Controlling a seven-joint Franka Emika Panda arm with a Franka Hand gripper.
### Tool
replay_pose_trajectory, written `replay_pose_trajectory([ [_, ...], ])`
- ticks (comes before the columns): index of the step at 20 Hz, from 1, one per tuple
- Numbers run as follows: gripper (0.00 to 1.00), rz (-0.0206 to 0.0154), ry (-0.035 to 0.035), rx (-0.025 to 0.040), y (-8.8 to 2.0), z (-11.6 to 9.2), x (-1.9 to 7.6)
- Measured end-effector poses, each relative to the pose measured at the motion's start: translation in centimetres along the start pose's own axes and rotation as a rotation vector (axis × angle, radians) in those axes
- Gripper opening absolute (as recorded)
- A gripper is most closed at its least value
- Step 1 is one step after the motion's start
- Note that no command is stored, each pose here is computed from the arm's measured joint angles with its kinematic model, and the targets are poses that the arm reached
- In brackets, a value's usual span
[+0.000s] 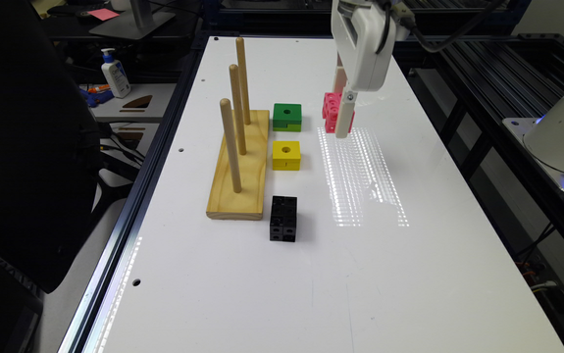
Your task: Pick up pink block.
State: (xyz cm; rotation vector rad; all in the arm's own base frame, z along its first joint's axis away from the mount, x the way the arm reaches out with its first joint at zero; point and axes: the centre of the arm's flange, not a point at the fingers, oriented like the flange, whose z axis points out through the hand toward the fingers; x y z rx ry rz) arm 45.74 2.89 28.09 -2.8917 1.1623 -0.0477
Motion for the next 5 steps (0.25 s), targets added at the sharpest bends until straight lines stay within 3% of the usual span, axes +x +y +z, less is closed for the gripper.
replay_pose_trajectory([
  [5, 0.0, -0.0009, 0.0075, -0.0039, 0.4, -3.8, -0.43],
])
